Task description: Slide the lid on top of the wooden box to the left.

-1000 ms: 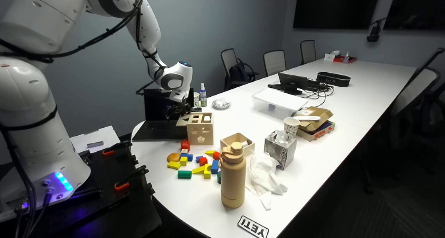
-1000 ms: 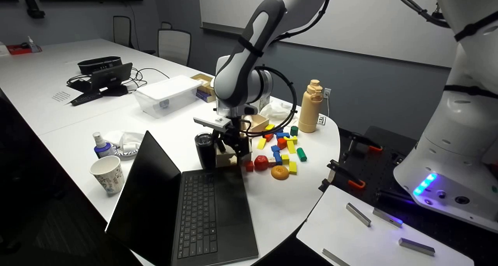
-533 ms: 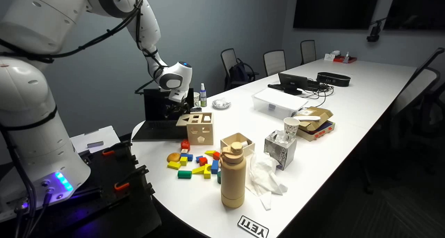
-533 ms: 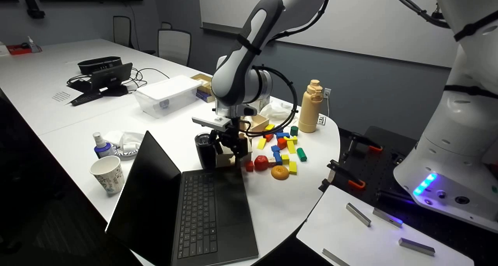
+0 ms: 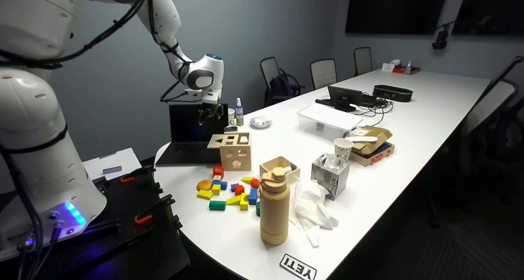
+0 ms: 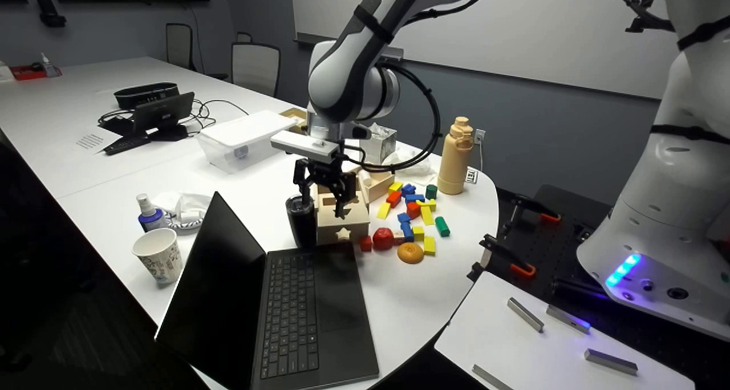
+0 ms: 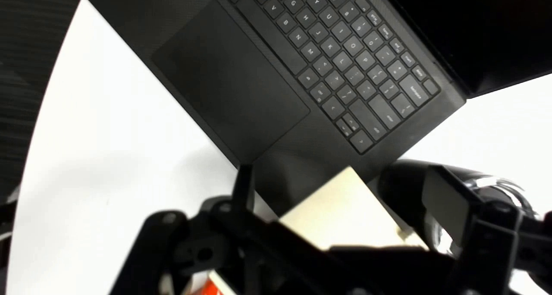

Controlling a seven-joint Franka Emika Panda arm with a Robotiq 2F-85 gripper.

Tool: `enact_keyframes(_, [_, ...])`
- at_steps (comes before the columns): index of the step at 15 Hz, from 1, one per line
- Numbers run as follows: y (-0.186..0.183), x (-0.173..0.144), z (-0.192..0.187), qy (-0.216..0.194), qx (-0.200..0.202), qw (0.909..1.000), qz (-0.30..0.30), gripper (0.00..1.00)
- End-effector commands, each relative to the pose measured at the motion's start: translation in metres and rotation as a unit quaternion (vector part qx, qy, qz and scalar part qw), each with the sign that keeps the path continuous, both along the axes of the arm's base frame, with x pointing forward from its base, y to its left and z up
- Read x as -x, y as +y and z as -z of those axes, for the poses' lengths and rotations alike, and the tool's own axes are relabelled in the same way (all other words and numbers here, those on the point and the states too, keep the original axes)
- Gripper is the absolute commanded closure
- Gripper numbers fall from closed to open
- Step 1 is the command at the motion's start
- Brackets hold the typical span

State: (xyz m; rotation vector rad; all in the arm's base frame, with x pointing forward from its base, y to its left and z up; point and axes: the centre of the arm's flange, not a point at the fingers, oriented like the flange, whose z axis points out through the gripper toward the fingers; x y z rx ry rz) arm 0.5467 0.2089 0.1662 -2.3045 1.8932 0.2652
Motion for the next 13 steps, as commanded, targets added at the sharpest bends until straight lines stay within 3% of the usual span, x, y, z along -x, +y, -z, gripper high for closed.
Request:
enact_keyframes(1, [-0.018,0.020,-0.066,-0.043,0.023,0.9948,-0.090,0.00])
enact_keyframes(6, [-0.038,0.022,-0.126,-0.088,0.060,0.9744,-0.198,0.00])
enact_keyframes(13, [-0.051,0.018,-0.160,-0.125,0.056,0.9520,-0.274,0.00])
